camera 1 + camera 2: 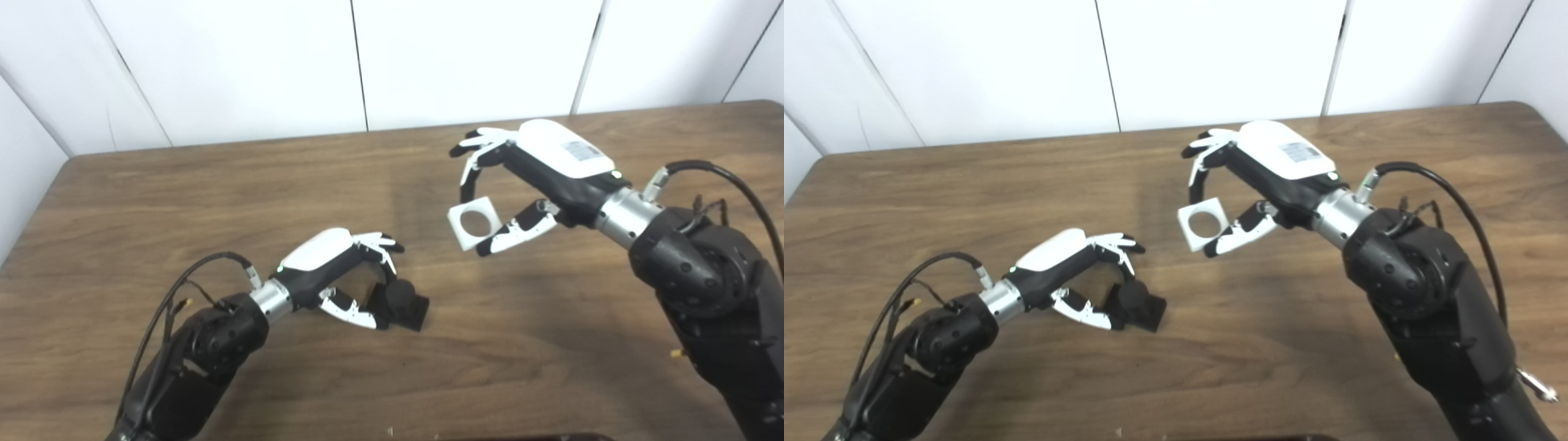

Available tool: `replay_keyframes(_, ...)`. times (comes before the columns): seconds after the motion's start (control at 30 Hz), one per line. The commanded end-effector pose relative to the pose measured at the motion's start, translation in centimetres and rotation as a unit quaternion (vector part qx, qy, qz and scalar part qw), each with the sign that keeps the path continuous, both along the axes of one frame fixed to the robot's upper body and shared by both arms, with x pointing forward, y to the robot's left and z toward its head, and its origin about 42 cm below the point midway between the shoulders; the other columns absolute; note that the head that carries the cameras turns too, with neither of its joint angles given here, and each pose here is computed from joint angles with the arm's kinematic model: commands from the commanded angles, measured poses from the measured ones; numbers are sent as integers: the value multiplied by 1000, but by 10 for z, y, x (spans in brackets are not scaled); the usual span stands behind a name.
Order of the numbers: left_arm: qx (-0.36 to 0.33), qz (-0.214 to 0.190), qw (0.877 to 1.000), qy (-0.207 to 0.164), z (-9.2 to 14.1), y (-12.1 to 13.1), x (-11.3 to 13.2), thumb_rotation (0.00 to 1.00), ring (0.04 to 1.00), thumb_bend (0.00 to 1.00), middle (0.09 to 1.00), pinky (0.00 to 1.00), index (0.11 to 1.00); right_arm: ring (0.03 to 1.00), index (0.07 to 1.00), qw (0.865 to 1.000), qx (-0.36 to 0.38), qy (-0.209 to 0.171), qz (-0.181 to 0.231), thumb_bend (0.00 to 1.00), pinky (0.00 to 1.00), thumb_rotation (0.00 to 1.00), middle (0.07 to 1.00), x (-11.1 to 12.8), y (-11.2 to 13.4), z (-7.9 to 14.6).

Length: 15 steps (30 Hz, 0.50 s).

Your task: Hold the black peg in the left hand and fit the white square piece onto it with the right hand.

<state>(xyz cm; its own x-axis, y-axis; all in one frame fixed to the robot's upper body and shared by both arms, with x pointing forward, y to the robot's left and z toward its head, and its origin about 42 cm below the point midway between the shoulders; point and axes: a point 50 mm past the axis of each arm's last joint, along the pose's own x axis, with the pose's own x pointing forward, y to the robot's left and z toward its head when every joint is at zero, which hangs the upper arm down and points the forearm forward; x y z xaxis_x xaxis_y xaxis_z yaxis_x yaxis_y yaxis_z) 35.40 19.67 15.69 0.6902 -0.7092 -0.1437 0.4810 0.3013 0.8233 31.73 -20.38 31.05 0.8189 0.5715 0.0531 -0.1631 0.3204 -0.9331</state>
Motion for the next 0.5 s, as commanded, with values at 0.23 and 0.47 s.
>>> replay_keyframes(0.23, 56, -6, 998, 40, -26, -7, -6, 77, 935, 520, 874, 924, 487, 915, 478, 998, 18, -25, 47, 522, 886, 140, 834, -6, 33, 18)
replay_keyframes(0.47, 55, -6, 998, 38, -25, -10, -6, 77, 936, 521, 875, 939, 487, 911, 478, 997, 6, -8, 70, 522, 885, 142, 828, -7, 58, 17)
